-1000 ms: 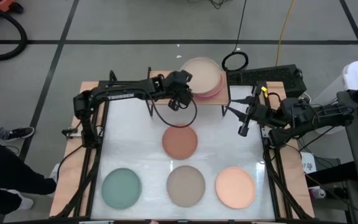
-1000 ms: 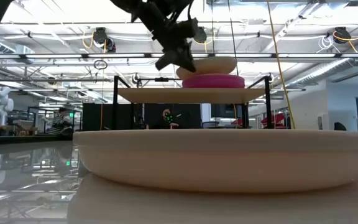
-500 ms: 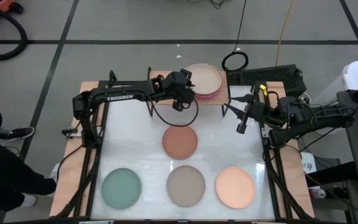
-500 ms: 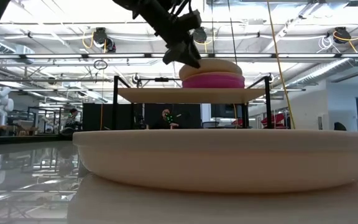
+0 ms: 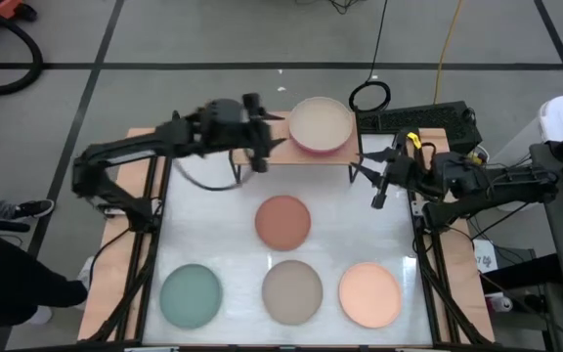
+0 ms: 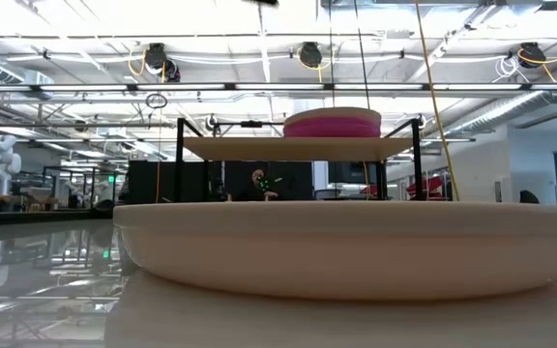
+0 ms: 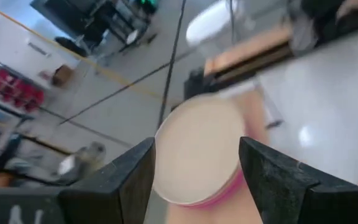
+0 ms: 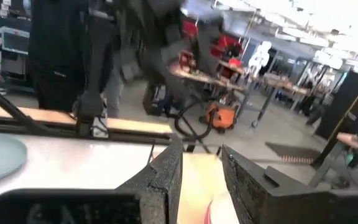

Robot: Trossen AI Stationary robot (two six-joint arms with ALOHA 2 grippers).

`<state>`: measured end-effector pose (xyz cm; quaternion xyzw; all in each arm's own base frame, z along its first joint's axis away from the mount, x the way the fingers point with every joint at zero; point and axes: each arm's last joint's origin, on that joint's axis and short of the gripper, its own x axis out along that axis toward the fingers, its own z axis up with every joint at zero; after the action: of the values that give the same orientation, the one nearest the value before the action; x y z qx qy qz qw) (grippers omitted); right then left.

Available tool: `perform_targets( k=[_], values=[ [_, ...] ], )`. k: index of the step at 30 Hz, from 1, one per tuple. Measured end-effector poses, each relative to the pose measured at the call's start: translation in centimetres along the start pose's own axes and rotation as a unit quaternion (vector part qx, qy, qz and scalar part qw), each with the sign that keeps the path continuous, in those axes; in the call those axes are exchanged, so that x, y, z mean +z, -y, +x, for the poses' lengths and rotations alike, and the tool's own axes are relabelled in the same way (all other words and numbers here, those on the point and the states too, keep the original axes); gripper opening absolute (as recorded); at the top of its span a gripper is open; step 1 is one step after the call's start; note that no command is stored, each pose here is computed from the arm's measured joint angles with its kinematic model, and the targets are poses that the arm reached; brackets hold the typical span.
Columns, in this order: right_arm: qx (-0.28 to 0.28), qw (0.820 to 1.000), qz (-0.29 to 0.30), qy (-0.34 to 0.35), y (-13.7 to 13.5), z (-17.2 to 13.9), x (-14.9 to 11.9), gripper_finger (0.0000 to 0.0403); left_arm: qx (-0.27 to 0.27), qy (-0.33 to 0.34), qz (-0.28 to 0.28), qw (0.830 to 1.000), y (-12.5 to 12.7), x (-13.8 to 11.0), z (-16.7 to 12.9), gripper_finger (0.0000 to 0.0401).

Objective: Place and stack plates onto a shelf
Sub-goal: Adjust the stacked bowls on the shelf

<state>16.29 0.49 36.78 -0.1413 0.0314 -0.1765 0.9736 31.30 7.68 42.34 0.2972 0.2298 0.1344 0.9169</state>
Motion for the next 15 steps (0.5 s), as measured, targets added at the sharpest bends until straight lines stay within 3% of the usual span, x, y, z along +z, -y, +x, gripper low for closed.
perform_targets(
  k=[8, 15],
  values=[
    [0.01, 0.999, -0.017, -0.044, -1.2, 2.0, -1.1, 0.0098, -0.012, 0.042, -0.115, 0.992, -1.7, 0.2, -8.9, 0.02],
    [-0.002, 0.998, -0.038, -0.052, -1.8, 4.1, -1.7, 0.0098, -0.011, 0.083, -0.17, 0.982, 0.4, -2.9, -12.7, 0.0143]
  ],
)
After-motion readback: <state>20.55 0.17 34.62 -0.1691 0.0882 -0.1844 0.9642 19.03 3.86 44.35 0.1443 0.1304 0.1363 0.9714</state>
